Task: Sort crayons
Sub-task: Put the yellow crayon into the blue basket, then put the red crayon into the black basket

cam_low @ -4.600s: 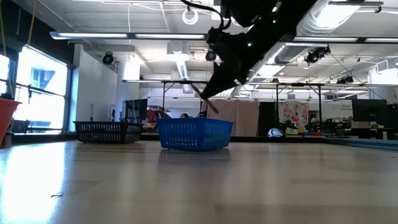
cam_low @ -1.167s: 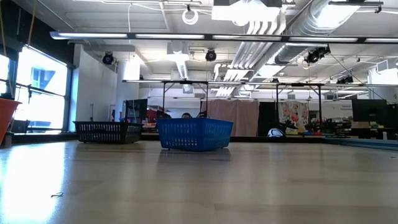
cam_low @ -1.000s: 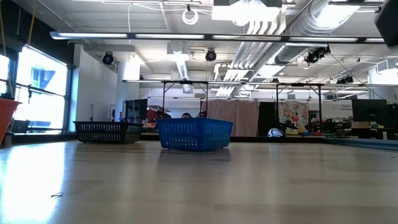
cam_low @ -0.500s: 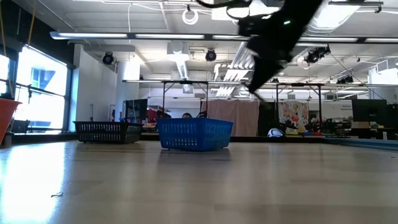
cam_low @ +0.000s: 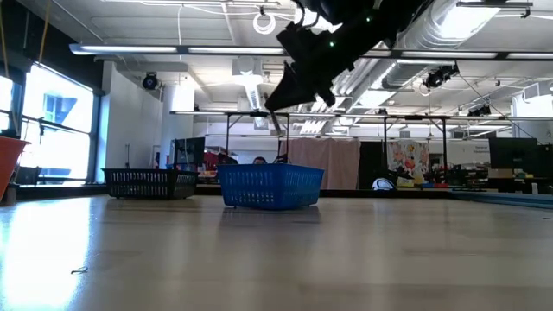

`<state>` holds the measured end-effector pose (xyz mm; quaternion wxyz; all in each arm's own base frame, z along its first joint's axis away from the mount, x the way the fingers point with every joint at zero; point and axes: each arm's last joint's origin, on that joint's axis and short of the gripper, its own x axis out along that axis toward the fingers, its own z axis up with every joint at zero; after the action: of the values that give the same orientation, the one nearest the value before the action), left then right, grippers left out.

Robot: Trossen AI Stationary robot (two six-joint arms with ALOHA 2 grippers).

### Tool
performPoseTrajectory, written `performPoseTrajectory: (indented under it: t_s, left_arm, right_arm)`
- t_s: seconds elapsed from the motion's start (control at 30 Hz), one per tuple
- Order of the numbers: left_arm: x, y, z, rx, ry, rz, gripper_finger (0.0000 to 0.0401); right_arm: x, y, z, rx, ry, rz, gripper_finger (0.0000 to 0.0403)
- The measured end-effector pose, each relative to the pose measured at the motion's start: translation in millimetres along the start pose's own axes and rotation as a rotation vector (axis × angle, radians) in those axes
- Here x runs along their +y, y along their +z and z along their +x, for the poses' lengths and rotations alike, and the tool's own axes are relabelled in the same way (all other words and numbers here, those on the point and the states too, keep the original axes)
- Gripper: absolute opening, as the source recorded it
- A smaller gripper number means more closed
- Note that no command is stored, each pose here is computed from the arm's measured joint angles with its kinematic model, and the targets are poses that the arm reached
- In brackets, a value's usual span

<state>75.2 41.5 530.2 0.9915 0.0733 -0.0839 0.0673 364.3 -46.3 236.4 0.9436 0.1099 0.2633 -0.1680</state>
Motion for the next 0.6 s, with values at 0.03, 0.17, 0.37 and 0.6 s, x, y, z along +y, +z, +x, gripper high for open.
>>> performPoseTrajectory:
  t_s: [0.03, 0.17, 0.37, 0.6]
  left_arm:
    - [-1, 1, -2, -0.006, 0.001, 0.004, 0.0076]
    - [-5, 4, -9, -0.023, 0.000, 0.016, 0.0076]
    - [-9, 7, -15, -0.038, 0.002, 0.025, 0.0076]
    - [-13, 9, -21, -0.051, 0.003, 0.049, 0.0076]
  right_arm:
    - [1, -3, 4, 0.016, 0.014, 0.014, 0.0012]
    - [2, -13, 14, 0.069, 0.051, 0.076, 0.0016]
    - [1, -24, 16, 0.185, 0.074, 0.136, 0.0057]
    - [5, -33, 10, 0.380, 0.190, 0.299, 0.0073]
